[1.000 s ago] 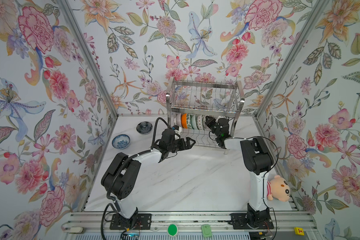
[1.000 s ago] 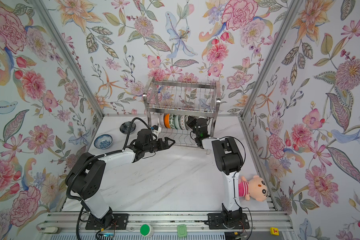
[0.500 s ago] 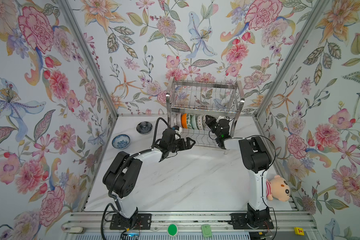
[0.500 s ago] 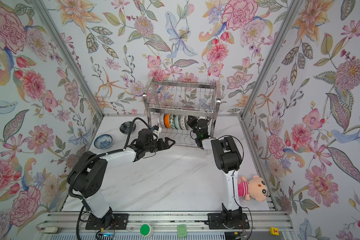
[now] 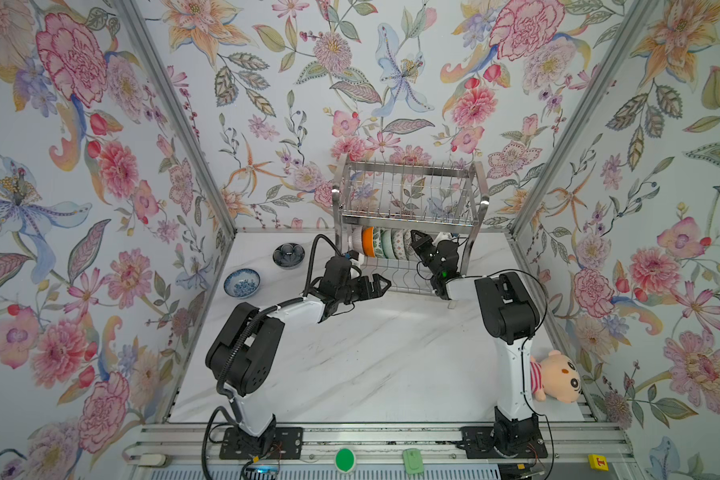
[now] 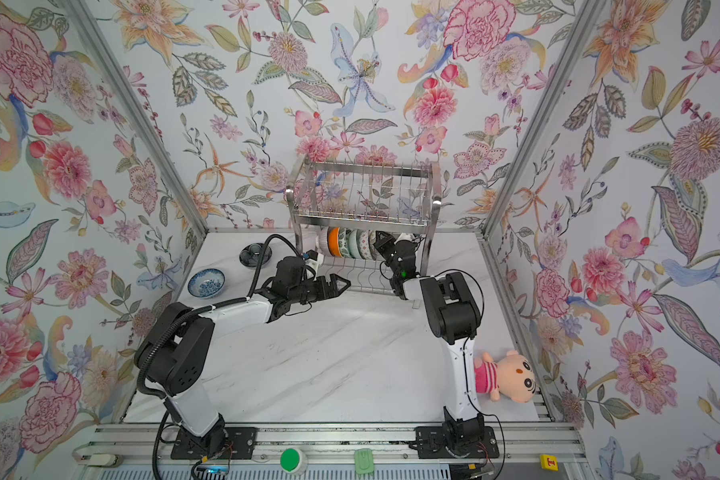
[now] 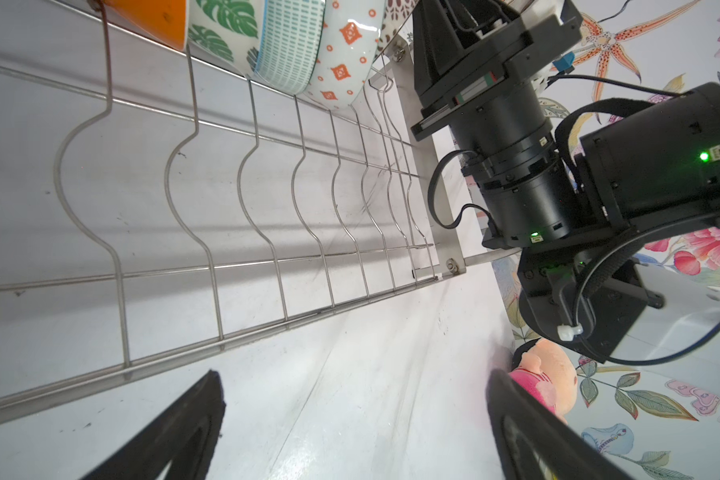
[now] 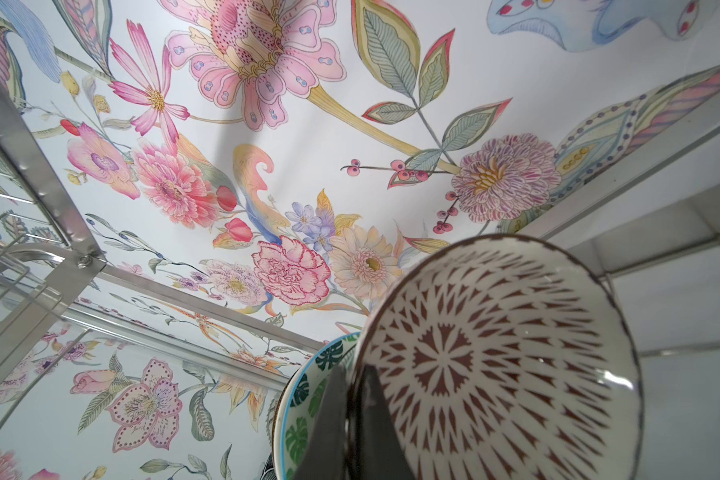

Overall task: Load the bowls into the dish rack
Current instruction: 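Lower the starburst bowl upright into the rack wires beside the other bowls, then hold the starburst bowl in the rack with the right gripper while the left gripper waits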

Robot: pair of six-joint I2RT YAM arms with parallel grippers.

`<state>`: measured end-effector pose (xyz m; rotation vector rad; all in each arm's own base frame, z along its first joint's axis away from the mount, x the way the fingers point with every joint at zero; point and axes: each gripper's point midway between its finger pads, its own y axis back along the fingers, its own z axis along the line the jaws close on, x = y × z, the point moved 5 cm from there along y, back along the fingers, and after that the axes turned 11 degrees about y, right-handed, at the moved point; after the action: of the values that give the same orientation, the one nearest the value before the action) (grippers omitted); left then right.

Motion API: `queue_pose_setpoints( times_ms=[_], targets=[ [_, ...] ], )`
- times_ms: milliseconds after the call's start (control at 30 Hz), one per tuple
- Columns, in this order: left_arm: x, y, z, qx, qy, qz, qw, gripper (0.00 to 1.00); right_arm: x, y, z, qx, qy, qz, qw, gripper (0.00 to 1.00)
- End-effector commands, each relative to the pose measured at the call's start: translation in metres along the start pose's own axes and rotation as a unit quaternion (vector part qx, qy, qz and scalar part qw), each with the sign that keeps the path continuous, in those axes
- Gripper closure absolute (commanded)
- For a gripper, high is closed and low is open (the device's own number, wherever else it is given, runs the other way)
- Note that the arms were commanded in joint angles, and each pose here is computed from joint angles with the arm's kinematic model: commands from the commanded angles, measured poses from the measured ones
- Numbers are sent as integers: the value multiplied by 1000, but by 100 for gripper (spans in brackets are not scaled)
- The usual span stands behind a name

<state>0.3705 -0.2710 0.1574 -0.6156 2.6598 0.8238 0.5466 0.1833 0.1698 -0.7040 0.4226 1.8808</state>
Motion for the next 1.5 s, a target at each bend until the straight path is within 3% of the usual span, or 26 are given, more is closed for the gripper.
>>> queue_pose_setpoints(
  times_ms=[0, 533, 1467],
  targets=[
    [-4, -3, 1, 1, -8, 6, 1000, 1, -18, 1, 21, -63, 0, -40, 997, 100],
    [-5, -3, 0, 2, -4, 3, 1000, 1, -18, 8, 9, -87, -22, -45, 995, 100],
    [0, 2, -4, 2, -5, 2, 1000, 1, -14, 17, 10, -22, 29, -6, 999, 98]
  ],
)
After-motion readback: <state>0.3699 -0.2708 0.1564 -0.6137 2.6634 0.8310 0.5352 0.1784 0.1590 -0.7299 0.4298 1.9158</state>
